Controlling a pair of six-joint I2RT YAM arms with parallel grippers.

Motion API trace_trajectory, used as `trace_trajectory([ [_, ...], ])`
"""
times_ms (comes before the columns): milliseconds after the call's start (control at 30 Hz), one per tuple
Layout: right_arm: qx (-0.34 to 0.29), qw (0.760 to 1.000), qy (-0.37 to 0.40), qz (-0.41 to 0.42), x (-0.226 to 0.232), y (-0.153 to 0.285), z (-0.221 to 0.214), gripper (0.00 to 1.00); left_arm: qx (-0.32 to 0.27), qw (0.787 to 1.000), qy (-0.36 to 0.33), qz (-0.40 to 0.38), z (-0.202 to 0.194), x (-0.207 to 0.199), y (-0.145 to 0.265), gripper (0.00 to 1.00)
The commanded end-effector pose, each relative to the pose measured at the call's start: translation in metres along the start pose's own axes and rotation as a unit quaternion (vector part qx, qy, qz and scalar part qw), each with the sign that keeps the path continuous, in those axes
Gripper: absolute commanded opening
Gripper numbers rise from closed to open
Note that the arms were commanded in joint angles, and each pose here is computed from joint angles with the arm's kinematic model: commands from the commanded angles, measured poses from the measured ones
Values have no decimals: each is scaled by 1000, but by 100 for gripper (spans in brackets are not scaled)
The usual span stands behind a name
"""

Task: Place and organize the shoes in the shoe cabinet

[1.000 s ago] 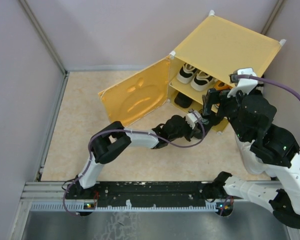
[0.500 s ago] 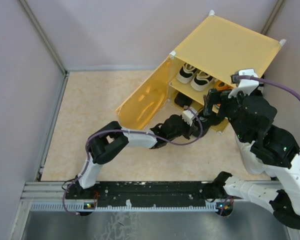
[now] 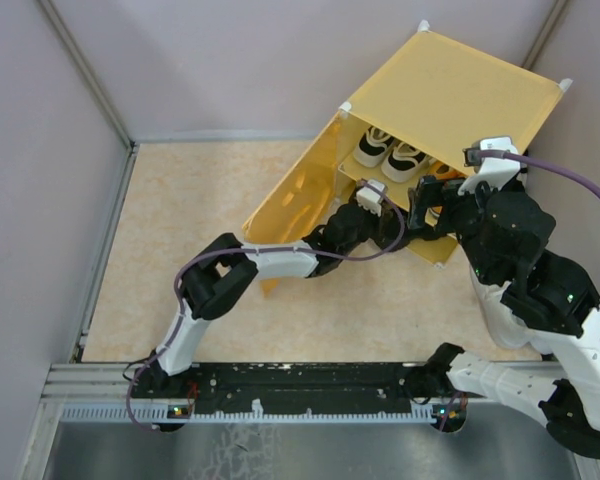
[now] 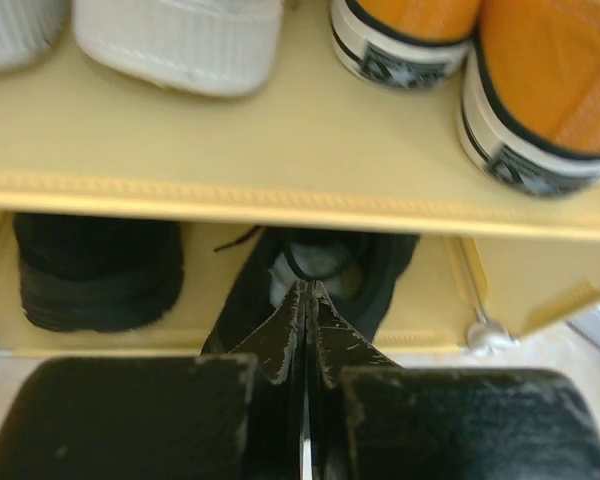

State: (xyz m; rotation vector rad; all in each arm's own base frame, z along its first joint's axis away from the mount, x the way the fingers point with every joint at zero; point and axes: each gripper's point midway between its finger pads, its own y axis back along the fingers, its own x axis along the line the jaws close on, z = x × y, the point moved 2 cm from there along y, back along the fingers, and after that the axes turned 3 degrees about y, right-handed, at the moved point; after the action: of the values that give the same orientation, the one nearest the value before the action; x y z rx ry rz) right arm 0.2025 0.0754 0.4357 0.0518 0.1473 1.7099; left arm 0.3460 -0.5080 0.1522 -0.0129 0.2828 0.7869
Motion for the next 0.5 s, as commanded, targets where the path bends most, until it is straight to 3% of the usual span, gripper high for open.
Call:
trace_trajectory([
  [0,-14,1000,-3,-15,-7,2,6,98,-36,999,13,24,13,10,-19,0],
  [167,-10,1000,-3,-14,-7,2,4,98,-18,999,28,-8,-3,2,-25,0],
  [300,-9,1000,-2,-17,-9,4,3,98,-16,999,13,-26,-5,3,-7,3],
  [367,-9,1000,-2,-18,-10,5,2,98,-19,999,-5,-37,1,4,7,32],
  [467,-9,1000,-4,-17,-9,4,0,98,-22,997,-28,-66,14,2,28,57],
])
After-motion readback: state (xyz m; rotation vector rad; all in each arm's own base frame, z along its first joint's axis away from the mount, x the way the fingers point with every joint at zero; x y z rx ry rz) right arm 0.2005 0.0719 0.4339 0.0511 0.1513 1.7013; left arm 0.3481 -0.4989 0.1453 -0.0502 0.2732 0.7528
